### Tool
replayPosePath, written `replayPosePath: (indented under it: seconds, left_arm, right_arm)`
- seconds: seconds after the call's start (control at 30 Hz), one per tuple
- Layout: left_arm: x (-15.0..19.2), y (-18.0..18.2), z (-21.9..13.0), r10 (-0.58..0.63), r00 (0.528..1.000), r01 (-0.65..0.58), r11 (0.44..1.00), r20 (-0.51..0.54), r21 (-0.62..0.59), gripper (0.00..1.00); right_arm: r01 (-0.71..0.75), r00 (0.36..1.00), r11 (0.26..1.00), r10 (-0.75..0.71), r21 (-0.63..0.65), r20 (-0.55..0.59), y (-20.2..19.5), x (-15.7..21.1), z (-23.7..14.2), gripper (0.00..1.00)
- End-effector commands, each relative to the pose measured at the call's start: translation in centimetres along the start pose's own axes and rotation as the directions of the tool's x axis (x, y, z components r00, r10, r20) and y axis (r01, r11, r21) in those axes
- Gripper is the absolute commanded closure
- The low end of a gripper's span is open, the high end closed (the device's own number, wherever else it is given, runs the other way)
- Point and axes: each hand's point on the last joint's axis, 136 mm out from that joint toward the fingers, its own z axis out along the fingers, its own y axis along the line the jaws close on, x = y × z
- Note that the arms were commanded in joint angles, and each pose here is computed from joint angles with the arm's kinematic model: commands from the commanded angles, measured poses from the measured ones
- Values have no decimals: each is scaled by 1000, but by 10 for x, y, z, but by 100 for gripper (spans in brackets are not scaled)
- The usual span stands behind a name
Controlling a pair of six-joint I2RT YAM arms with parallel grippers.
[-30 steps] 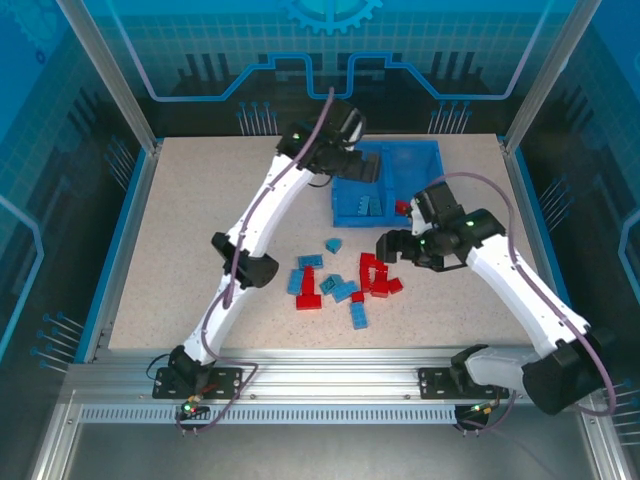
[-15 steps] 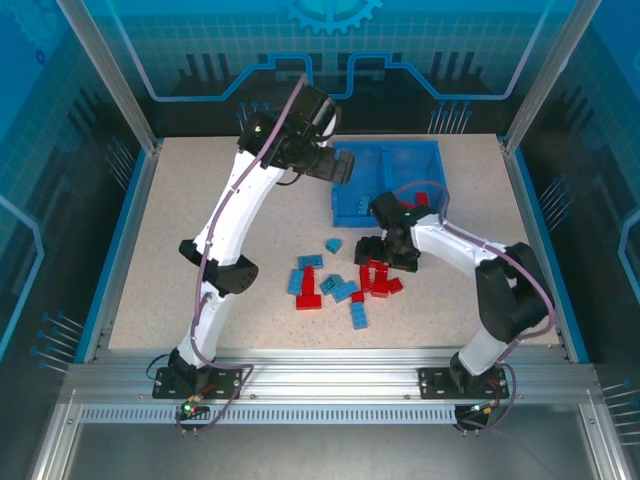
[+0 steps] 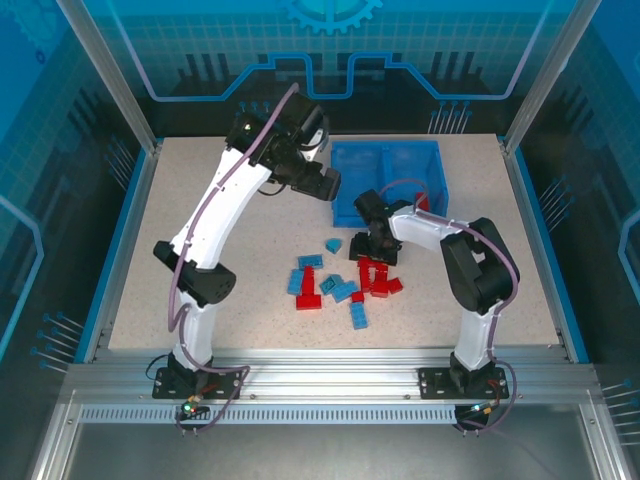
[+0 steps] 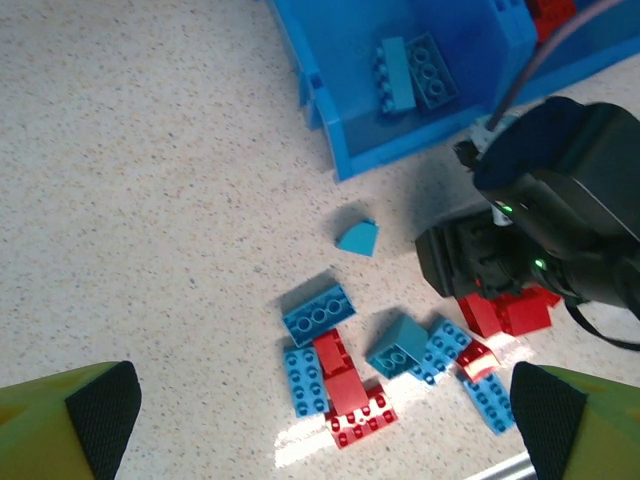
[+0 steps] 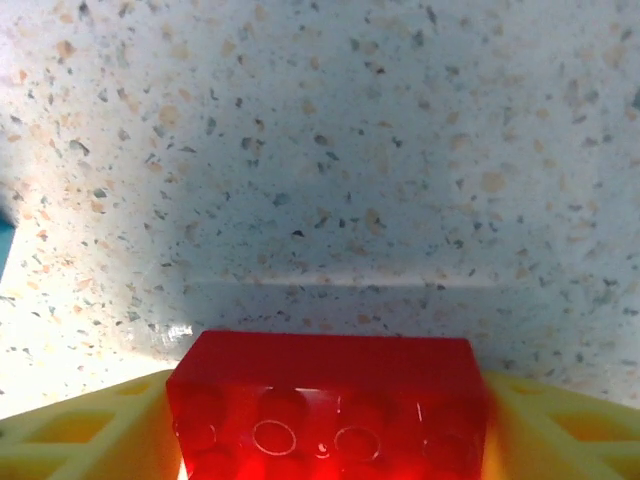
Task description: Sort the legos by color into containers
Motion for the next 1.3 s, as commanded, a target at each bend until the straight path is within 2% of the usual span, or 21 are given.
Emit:
replayPosePath:
  seconds: [0.0, 0.1, 0.2, 0.33, 0.47, 0.63, 0.73, 0.87, 1.03, 1.27]
  left_arm:
    - [5, -15, 0, 28, 1000, -29, 994, 10, 101, 1]
    - [12, -21, 6, 11, 999, -19, 986, 46, 165, 1]
    - [22, -22, 14, -39, 998, 26, 975, 56, 220, 1]
    - [30, -28, 22, -65, 995, 40, 959, 81, 279, 1]
    - [29, -38, 18, -62, 985, 3, 937, 158, 350, 1]
    - [34, -45, 12, -47, 970, -55, 915, 240, 400, 1]
    - [39, -45, 11, -62, 964, -51, 911, 259, 410, 1]
    - [48, -45, 13, -77, 964, -35, 911, 253, 411, 1]
    - [57, -44, 15, -100, 962, -13, 914, 256, 406, 1]
    - [64, -38, 18, -123, 963, 23, 924, 240, 383, 1]
  right_arm:
    - [14, 1000, 1000, -14, 3, -7, 5, 0, 8, 39]
    - [33, 999, 999, -33, 3, -6, 5, -1, 3, 49]
    - [60, 998, 998, -60, -18, 19, 8, -4, -13, 52]
    - [99, 992, 993, -94, -64, 87, 13, -12, -54, 56]
    - [113, 978, 990, -95, -89, 188, 6, -24, -104, 58]
    - [53, 937, 996, -24, -72, 348, -31, -58, -167, 57]
    - [-21, 909, 998, 47, -67, 414, -58, -89, -183, 57]
    - [-124, 901, 989, 146, -79, 408, -84, -128, -174, 57]
    - [-250, 902, 961, 276, -120, 333, -95, -172, -138, 57]
    - [-394, 886, 914, 405, -91, 228, -97, -197, -96, 51]
